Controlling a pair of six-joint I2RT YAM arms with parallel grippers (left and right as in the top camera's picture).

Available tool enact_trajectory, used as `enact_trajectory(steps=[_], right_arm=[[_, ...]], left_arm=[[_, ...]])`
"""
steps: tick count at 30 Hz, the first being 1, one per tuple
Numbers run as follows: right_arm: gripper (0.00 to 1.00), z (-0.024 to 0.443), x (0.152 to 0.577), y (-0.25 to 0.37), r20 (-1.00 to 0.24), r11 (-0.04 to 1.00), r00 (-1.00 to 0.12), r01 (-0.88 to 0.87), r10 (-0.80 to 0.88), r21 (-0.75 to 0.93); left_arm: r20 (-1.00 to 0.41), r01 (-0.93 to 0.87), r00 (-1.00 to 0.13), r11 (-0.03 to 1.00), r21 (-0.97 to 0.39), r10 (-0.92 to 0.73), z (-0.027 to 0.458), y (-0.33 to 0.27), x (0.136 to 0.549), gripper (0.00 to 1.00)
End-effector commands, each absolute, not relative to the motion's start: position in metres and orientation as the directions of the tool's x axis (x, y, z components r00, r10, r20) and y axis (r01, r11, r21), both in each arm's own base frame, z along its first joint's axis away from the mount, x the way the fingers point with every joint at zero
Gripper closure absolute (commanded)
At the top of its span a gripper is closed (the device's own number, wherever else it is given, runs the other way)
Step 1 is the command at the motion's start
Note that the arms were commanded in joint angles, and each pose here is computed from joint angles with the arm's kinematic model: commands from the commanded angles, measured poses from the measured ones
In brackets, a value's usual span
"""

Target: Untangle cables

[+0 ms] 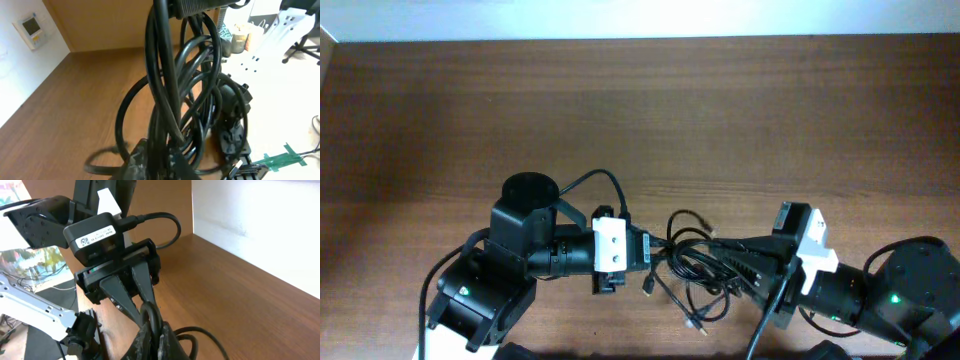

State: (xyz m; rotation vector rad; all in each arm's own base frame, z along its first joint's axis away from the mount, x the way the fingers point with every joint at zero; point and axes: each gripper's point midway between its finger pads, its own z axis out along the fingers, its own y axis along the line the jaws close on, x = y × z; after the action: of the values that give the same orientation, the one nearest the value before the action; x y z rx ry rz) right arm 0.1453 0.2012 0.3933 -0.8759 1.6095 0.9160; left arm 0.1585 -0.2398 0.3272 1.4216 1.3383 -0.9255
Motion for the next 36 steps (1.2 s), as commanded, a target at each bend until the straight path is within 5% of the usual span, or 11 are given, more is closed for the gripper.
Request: enact_trajectory(steps=[1, 6, 10, 15, 28, 29, 30, 31, 32, 36], right_arm=[[0.96, 0.402, 0.147, 0.203, -0.978, 0.435, -0.196, -0.888, -0.065, 0.149], [0.96, 0.396, 0.150, 0.206, -0.972, 0.431, -0.220, -0.887, -0.082, 0.164], [0.96, 0.381, 0.154, 0.201, -0.956, 0.476, -0.271, -0.860, -0.116, 0.186], [0.96, 0.359, 0.148, 0.197, -0.930, 0.480, -0.316, -0.855, -0.186, 0.195], [0.96, 0.328, 0.159, 0.177, -0.875, 0.620, -0.422, -0.760, -0.238, 0.198], [0.96, 0.332, 0.163, 0.176, -0.881, 0.636, -0.422, -0.745, -0.212, 0.204], [0.96, 0.339, 0.168, 0.177, -0.893, 0.643, -0.409, -0.739, -0.187, 0.203], [0.96, 0.344, 0.170, 0.178, -0.903, 0.640, -0.394, -0.741, -0.172, 0.201], [0.96, 0.348, 0.171, 0.179, -0.908, 0.641, -0.389, -0.740, -0.157, 0.206], [0.96, 0.352, 0.170, 0.181, -0.913, 0.626, -0.379, -0.751, -0.149, 0.210]], left_arm=[[-0.958, 0.990, 0.131, 0.013, 0.139, 0.256, 0.333, -0.241, 0.153, 1.00], [-0.947, 0.985, 0.118, 0.083, 0.149, 0.298, 0.328, -0.238, 0.166, 1.00], [-0.923, 0.892, -0.174, 0.452, 0.000, 0.344, 0.310, -0.216, 0.217, 1.00], [-0.912, 0.734, -0.341, 0.671, -0.107, 0.227, 0.311, -0.196, 0.247, 1.00], [-0.833, 0.409, -0.543, 0.833, -0.374, -0.107, 0.310, -0.169, 0.273, 1.00], [-0.827, 0.403, -0.554, 0.836, -0.373, -0.101, 0.307, -0.168, 0.271, 0.94], [-0.817, 0.387, -0.569, 0.846, -0.367, -0.094, 0.301, -0.165, 0.270, 0.67], [-0.807, 0.376, -0.585, 0.854, -0.358, -0.081, 0.295, -0.162, 0.268, 0.19], [-0.800, 0.375, -0.596, 0.857, -0.353, -0.069, 0.291, -0.162, 0.266, 0.01], [-0.828, 0.449, -0.558, 0.861, -0.240, 0.061, 0.286, -0.160, 0.262, 0.01]])
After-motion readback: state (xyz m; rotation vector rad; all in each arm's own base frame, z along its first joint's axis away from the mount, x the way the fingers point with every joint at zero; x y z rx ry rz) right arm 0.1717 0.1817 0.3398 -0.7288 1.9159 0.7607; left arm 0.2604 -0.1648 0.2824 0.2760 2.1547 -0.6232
